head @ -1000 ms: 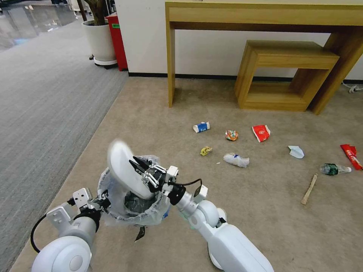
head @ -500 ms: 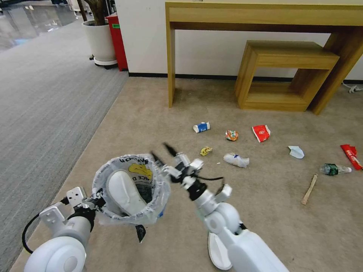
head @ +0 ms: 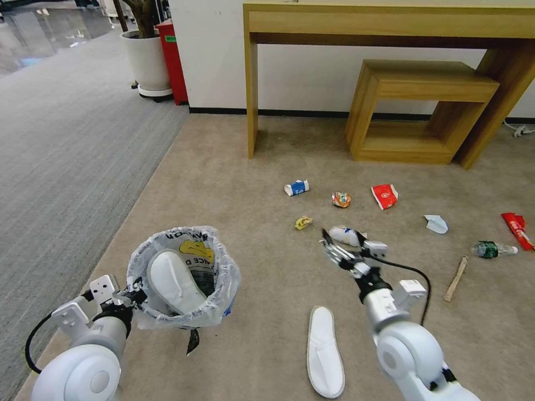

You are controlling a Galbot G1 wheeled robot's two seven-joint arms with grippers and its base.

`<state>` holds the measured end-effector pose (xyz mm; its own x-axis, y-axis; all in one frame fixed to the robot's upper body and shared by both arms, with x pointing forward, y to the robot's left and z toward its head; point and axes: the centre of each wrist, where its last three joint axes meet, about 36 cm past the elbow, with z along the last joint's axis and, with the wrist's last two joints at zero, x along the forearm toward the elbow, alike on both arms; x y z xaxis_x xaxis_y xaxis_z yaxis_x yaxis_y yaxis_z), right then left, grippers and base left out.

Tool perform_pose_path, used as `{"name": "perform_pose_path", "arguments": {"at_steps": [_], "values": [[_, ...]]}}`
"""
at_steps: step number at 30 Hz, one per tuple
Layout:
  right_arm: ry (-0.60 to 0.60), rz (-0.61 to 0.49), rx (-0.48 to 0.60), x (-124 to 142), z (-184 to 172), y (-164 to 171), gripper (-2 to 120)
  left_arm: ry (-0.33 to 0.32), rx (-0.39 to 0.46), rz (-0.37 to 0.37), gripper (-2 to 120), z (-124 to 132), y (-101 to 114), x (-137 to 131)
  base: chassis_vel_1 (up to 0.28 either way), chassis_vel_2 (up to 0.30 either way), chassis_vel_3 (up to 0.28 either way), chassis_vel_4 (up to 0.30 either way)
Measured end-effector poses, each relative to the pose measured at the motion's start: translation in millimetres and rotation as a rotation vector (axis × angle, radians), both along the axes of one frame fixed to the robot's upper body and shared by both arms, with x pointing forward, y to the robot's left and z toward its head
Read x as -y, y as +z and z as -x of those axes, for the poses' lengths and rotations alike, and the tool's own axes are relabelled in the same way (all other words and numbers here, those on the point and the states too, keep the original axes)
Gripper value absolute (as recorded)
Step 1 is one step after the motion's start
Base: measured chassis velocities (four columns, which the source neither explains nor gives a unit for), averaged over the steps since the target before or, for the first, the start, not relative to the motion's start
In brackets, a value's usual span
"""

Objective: Pick up the trash bin and place the garbage on the floor into it.

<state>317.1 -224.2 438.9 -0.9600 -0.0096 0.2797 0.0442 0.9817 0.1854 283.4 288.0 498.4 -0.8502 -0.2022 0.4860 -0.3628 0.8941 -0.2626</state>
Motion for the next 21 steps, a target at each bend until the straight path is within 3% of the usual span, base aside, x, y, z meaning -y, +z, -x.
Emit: {"name": "perform_pose_path", "arguments": {"at_steps": [5, 12, 16, 21], "values": [[-0.029, 0.086, -0.094, 5, 12, -4, 100, -0.007, 0.019, -0.025, 1, 3, 9, -5, 0.0, 0.0, 0.0, 0.0], [0.014, 0.097, -0.133, -3, 16, -15, 100, -0.005, 0.022, -0.037, 1, 6, 12, -10, 0.0, 0.0, 0.0, 0.0], [0.07, 0.104, -0.229, -14, 19, -22, 100, -0.002, 0.017, -0.04, 1, 6, 11, -11, 0.0, 0.0, 0.0, 0.0], [0.145, 0.071, -0.391, -31, 10, -57, 100, 0.005, 0.005, -0.043, 1, 6, 7, -9, 0.0, 0.0, 0.0, 0.0]]}}
